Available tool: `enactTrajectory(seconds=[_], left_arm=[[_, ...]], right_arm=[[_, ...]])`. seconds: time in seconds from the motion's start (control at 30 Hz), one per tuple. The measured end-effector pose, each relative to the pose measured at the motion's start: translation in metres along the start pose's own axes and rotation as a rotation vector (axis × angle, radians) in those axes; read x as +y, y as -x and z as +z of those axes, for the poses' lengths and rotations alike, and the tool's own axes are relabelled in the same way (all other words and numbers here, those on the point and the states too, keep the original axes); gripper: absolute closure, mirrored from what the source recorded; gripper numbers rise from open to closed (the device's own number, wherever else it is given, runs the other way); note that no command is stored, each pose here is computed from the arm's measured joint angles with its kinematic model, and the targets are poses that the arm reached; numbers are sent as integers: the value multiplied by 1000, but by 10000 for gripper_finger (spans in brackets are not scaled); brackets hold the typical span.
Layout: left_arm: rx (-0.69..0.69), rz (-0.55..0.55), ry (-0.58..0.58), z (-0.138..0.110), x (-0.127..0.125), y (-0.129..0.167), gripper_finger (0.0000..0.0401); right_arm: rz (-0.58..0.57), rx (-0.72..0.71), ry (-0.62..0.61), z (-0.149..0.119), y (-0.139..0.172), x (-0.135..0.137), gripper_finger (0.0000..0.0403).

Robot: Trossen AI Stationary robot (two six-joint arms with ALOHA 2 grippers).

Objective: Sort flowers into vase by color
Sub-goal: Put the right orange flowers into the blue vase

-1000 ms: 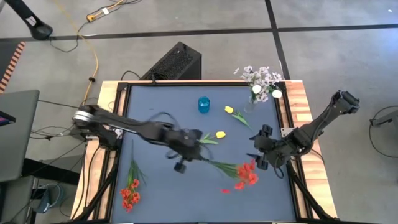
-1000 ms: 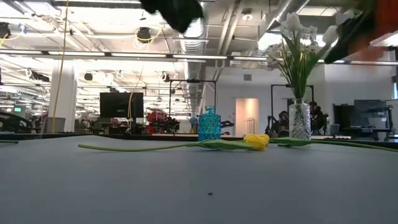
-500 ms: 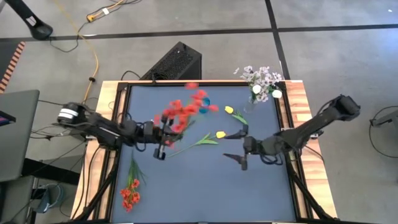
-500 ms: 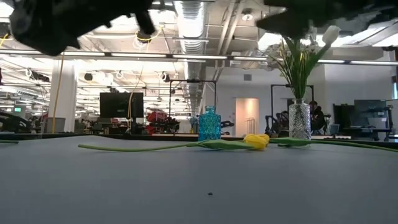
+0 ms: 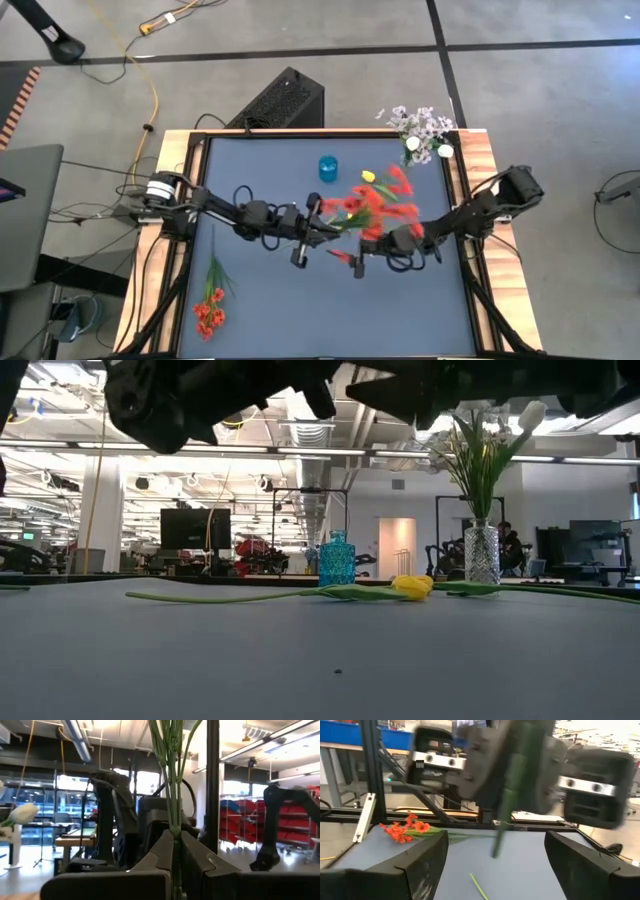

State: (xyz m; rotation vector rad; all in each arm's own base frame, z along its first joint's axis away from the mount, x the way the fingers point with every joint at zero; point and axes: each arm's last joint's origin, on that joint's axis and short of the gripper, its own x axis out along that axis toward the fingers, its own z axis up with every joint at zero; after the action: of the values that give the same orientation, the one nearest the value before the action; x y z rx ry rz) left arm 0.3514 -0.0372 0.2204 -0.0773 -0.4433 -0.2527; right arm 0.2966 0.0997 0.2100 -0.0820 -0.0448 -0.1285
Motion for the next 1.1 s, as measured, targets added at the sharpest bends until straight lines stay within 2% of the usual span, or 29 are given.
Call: enactTrajectory(seconds=[0.2, 0.33, 0.5, 0.63, 0.87, 1.1], left_arm=[[44, 7, 3, -5, 4, 0, 401], [40, 4, 1, -5, 4, 0, 401], [37, 7, -1, -5, 4, 0, 401], [40, 9, -5, -5, 4, 0, 401], [56, 59, 2, -7, 6, 0, 394], [96, 80, 4, -11, 7, 0, 350]], right_arm=[[9, -22, -13, 7, 4, 4, 49], [-44, -22, -24, 9, 3, -1, 74], [-72, -20, -51, 8, 0, -7, 134], [-77, -17, -65, 8, -1, -9, 199], [-62, -4, -64, 7, 1, -4, 368], [-57, 72, -76, 3, 5, -4, 371]])
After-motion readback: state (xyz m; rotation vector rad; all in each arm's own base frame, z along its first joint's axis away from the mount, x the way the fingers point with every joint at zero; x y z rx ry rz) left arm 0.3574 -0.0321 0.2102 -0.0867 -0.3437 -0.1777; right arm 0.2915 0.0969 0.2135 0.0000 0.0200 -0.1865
